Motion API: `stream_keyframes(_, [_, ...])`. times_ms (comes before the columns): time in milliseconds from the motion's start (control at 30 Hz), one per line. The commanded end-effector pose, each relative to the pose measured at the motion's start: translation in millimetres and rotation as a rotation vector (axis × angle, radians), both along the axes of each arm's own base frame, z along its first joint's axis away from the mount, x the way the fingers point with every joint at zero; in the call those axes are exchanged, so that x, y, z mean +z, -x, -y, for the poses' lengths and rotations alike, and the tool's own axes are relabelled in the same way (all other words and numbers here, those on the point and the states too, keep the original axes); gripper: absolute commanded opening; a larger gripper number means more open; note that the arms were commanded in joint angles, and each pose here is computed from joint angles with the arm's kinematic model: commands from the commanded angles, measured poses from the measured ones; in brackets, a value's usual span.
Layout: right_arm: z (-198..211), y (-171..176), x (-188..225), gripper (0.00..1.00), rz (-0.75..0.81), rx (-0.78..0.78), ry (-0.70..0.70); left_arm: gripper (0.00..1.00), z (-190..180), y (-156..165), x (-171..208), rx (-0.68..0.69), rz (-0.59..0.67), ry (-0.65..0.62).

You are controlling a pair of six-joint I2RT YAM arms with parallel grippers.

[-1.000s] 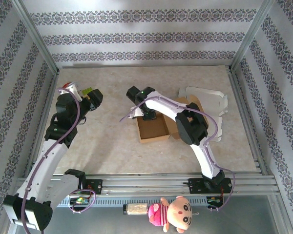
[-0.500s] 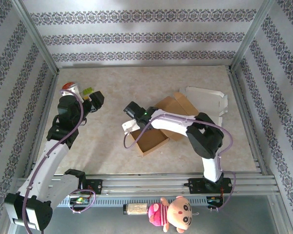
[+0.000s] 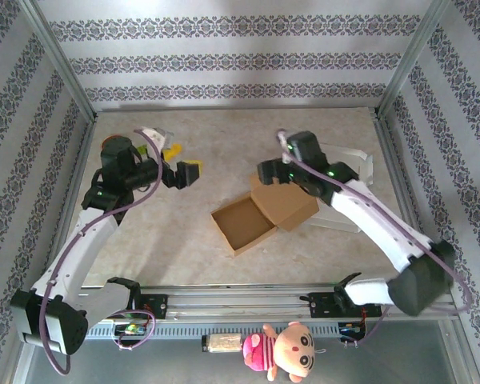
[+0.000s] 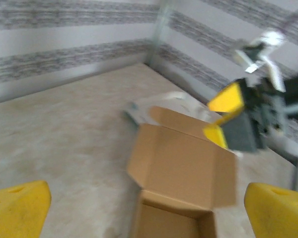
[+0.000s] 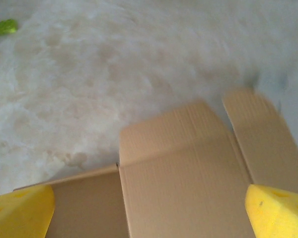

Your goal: Fold the paper box

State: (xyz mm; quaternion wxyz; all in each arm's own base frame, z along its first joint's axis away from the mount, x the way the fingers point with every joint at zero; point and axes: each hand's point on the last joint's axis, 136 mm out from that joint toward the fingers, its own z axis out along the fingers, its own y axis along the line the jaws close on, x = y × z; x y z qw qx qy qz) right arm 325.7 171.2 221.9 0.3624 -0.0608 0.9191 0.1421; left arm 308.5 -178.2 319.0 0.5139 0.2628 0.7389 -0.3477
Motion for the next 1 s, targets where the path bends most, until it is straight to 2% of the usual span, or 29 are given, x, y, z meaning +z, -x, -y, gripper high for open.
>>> stream_keyframes(0, [41, 50, -30, 0.98, -0.262, -0.381, -0.266, 1.00, 42, 50, -7, -0.313, 0.099, -0.108])
stream_keyframes(133, [94, 90, -60, 0.98, -0.298, -0.585, -0.323, 1.00, 78, 86, -46, -0.523, 0.186, -0.331])
stream_keyframes(233, [100, 101, -87, 0.98, -0.362, -0.628, -0.414, 1.00, 97, 98, -59, -0.617, 0.211, -0.350])
stream_keyframes(367, [97, 91, -110, 0.97, -0.386, -0.634, -0.493, 1.00, 114, 104, -64, -0.673, 0.235, -0.345])
stream_keyframes(433, [91, 80, -114, 0.91, -0.370, -0.595, -0.507, 1.00, 118, 103, -67, -0.669, 0.238, -0.357])
stream_keyframes(567, [87, 68, -120, 0.71, -0.379, -0.531, -0.448, 1.00, 115, 98, -74, -0.634, 0.221, -0.398])
stream_keyframes(667, [85, 52, -116, 0.58, -0.317, -0.472, -0.416, 0.99, 111, 92, -79, -0.585, 0.181, -0.421])
stream_keyframes(733, [80, 40, -111, 0.38, -0.261, -0.411, -0.414, 0.99, 110, 84, -80, -0.533, 0.122, -0.431])
stream_keyframes(767, [78, 35, -108, 0.32, -0.242, -0.385, -0.406, 0.99, 109, 79, -81, -0.504, 0.096, -0.440])
stream_keyframes(867, [67, 20, -89, 0.23, -0.161, -0.245, -0.361, 0.99, 99, 54, -79, -0.347, -0.025, -0.435])
stream_keyframes(967, [45, 11, -65, 0.17, -0.067, -0.009, -0.264, 0.99, 72, 17, -74, -0.125, -0.234, -0.363])
